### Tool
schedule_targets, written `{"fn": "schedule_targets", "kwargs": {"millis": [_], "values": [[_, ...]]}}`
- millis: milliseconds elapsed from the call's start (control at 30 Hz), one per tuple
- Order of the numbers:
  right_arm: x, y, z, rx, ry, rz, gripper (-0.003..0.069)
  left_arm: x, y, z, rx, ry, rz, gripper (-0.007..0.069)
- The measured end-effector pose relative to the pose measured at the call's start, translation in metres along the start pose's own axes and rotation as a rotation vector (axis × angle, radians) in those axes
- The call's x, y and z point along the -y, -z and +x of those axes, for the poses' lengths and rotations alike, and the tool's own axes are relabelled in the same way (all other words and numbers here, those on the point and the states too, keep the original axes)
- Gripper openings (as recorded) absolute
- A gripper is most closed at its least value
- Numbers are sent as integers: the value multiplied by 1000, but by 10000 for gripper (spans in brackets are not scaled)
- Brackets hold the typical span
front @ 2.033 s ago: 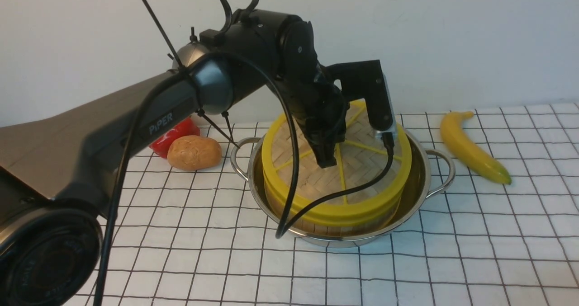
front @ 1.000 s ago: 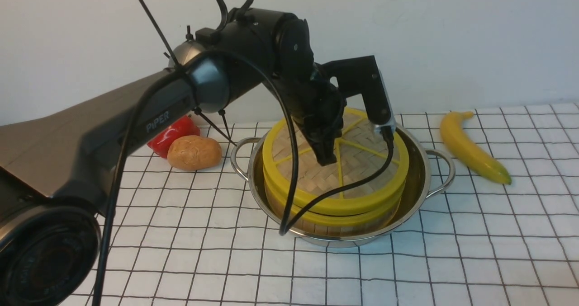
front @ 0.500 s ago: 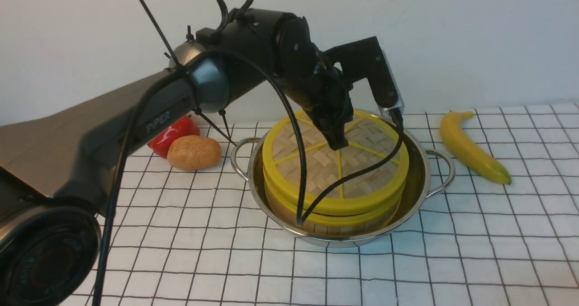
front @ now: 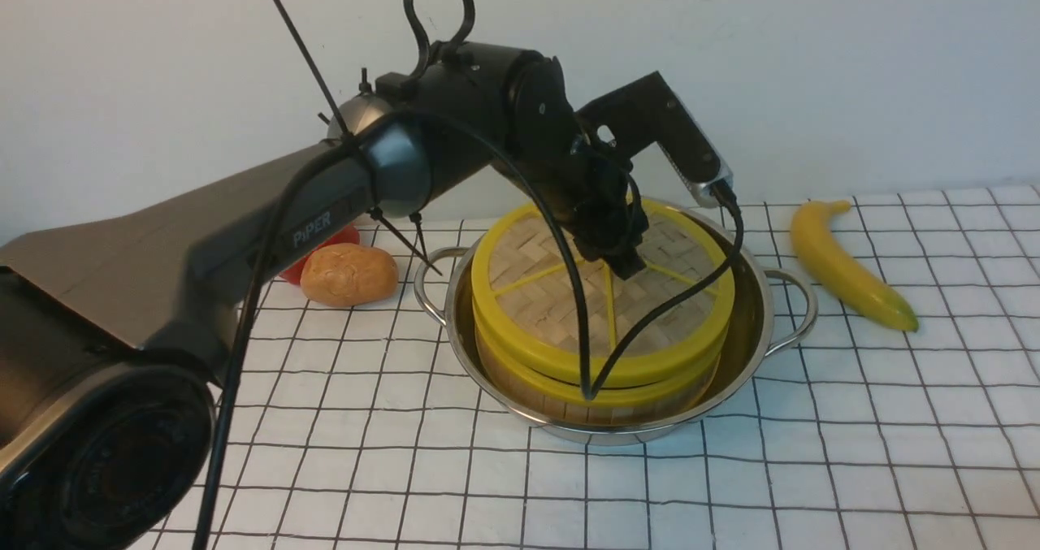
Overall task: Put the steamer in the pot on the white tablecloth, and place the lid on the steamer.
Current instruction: 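Place the yellow bamboo steamer lid onto the steamer in the pot with the left gripper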
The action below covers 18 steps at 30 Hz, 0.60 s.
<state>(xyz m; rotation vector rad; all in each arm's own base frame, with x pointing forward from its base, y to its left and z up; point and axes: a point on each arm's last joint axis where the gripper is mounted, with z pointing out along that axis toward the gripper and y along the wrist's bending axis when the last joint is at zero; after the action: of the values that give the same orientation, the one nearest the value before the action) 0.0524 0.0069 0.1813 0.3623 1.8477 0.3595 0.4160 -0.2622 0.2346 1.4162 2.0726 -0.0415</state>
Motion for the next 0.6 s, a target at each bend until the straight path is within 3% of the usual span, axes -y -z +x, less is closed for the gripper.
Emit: {"fn": "schedule_targets", "kwargs": {"millis": [433, 600], "values": [[0, 0, 0, 0, 0, 0, 240, 2, -3, 4, -38, 46, 23, 353], [0, 0, 0, 0, 0, 0, 240, 5, -2, 6, -66, 64, 49, 221]]}}
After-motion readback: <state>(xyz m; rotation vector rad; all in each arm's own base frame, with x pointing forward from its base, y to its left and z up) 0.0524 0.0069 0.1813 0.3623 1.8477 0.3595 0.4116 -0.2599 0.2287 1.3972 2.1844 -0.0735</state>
